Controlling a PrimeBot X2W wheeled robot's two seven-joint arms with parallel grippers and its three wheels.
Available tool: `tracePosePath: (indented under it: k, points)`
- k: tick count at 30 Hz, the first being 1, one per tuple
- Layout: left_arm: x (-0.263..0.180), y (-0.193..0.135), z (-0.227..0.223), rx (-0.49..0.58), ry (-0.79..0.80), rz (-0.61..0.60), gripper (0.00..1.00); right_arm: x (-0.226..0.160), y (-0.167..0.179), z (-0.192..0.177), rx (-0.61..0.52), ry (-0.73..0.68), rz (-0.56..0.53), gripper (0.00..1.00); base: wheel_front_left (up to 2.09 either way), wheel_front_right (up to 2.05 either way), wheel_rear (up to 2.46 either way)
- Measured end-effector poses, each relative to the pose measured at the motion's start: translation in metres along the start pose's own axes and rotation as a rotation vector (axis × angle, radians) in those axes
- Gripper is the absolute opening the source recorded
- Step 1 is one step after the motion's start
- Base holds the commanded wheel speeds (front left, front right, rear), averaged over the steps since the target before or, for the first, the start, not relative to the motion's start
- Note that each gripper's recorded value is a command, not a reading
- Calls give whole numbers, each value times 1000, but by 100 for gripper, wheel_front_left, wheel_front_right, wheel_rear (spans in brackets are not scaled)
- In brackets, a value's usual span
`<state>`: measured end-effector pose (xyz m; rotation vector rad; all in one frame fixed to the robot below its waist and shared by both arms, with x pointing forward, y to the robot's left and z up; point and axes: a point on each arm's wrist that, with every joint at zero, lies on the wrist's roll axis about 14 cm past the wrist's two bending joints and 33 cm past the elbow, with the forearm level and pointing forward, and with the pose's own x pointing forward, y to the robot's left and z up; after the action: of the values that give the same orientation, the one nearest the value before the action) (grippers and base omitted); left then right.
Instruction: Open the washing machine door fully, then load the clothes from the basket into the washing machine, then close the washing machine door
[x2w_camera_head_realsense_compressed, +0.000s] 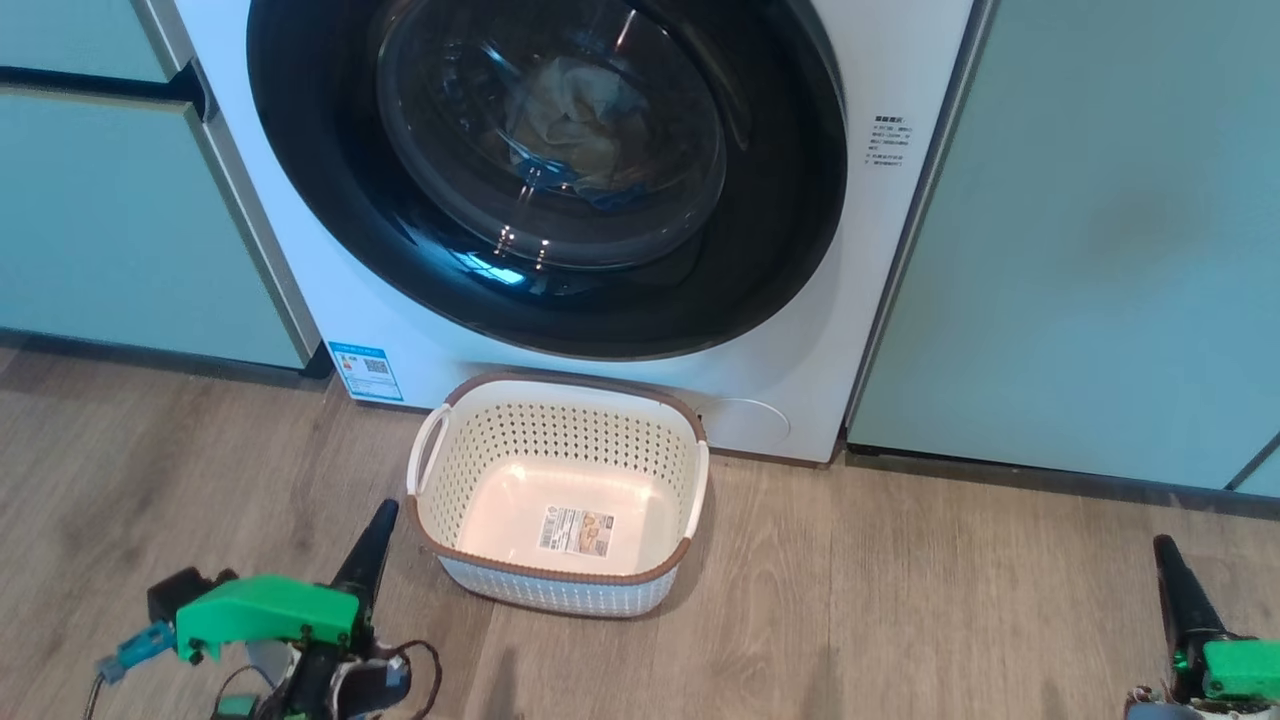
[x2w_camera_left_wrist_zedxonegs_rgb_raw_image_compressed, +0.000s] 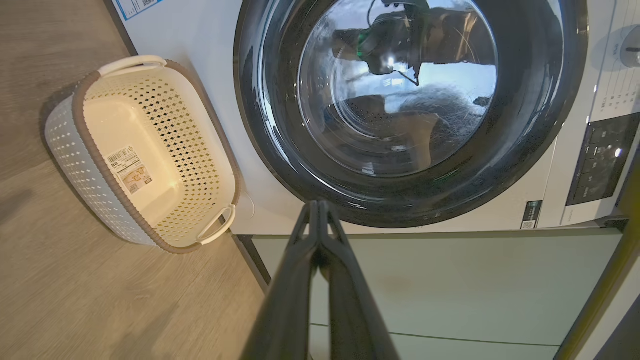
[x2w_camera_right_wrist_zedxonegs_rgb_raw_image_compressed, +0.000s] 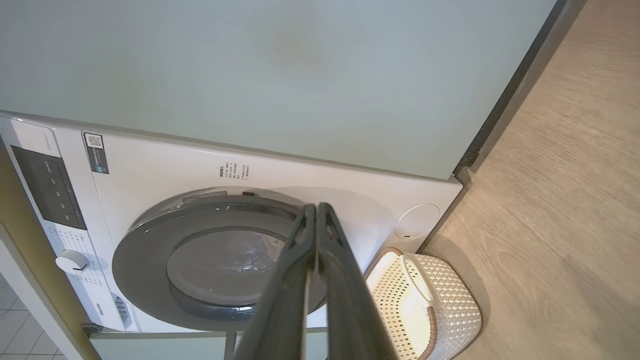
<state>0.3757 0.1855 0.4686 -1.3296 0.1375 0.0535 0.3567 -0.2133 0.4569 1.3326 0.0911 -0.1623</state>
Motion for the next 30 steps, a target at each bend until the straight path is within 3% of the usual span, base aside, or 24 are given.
tracePosePath:
  k: [21,30]
  points:
    - [1,-11,4,-219,-11,-44,0,11,20,-2,215,29,64,0,0,0,0]
    - [1,-12,6,-240,-18,-52,0,11,21,-2,233,32,68,0,0,0,0]
